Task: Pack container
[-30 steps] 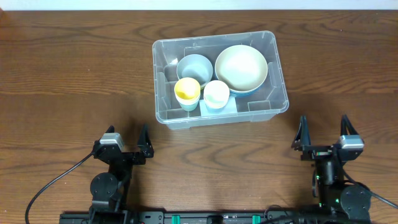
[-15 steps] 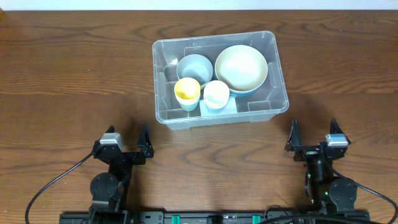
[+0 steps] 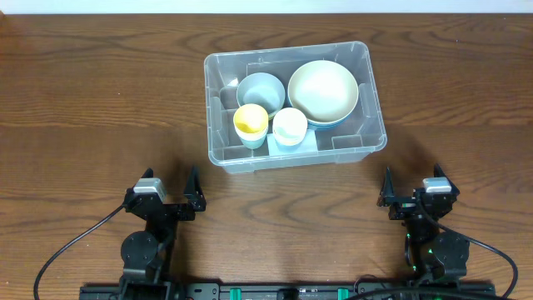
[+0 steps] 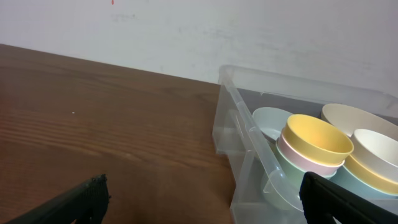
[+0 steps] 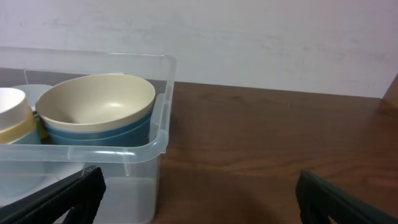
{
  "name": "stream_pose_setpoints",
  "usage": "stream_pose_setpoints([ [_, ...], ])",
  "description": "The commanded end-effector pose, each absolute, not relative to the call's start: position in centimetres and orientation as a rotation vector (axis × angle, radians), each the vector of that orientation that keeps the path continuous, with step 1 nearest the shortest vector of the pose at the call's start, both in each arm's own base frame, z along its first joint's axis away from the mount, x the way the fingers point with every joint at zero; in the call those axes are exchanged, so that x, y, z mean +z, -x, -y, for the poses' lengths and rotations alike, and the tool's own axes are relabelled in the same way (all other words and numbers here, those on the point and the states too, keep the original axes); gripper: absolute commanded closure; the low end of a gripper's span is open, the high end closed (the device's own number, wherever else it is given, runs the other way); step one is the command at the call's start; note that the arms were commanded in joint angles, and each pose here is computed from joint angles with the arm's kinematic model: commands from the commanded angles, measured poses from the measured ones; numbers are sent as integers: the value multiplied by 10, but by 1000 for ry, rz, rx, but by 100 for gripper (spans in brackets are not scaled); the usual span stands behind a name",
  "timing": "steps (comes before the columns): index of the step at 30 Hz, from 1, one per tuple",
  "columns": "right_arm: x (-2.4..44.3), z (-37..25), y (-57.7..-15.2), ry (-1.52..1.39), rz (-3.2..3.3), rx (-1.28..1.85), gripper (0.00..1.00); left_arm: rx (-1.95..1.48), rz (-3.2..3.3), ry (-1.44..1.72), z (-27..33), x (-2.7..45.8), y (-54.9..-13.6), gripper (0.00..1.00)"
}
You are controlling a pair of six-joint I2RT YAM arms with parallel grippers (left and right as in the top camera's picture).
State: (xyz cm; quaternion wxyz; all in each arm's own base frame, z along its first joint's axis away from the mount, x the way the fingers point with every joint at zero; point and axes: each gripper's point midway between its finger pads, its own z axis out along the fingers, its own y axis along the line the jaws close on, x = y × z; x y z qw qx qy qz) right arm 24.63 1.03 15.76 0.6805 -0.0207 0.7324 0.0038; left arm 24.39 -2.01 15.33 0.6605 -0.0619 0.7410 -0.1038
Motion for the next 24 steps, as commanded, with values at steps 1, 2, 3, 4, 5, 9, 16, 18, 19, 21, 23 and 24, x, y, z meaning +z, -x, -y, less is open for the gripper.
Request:
stream_pose_setpoints([
  [1, 157, -6, -246, 56, -1643, -28, 1, -198, -1727, 144, 16, 136, -243, 2],
  [2, 157, -6, -246, 60, -1643, -32, 1, -198, -1727, 144, 16, 136, -243, 2],
  [3, 157, -6, -246, 73, -1643, -43, 1, -198, -1727, 145, 16, 136, -243, 2],
  [4, 157, -6, -246, 84, -1643, -53, 1, -198, -1727, 144, 16, 136, -243, 2],
  [5, 157, -6, -246, 93, -1643, -62, 1, -198, -1727, 145, 16, 136, -243, 2],
  [9, 157, -6, -246, 92, -1641, -62, 1, -198, -1727, 144, 16, 136, -243, 2],
  [16, 157, -5, -246, 91, -1641, -63, 1, -198, -1727, 144, 16, 136, -243, 2],
  [18, 157, -5, -246, 91, -1641, -63, 1, -198, -1727, 145, 16, 136, -243, 2],
  [19, 157, -5, -246, 91, -1641, -63, 1, -198, -1727, 144, 16, 136, -243, 2],
  [21, 157, -5, -246, 91, -1641, -63, 1, -198, -1727, 144, 16, 136, -243, 2],
  [23, 157, -5, -246, 91, -1641, -63, 1, -198, -1727, 145, 16, 136, -243, 2],
  [24, 157, -5, -246, 91, -1641, -63, 1, -198, -1727, 144, 16, 136, -243, 2],
])
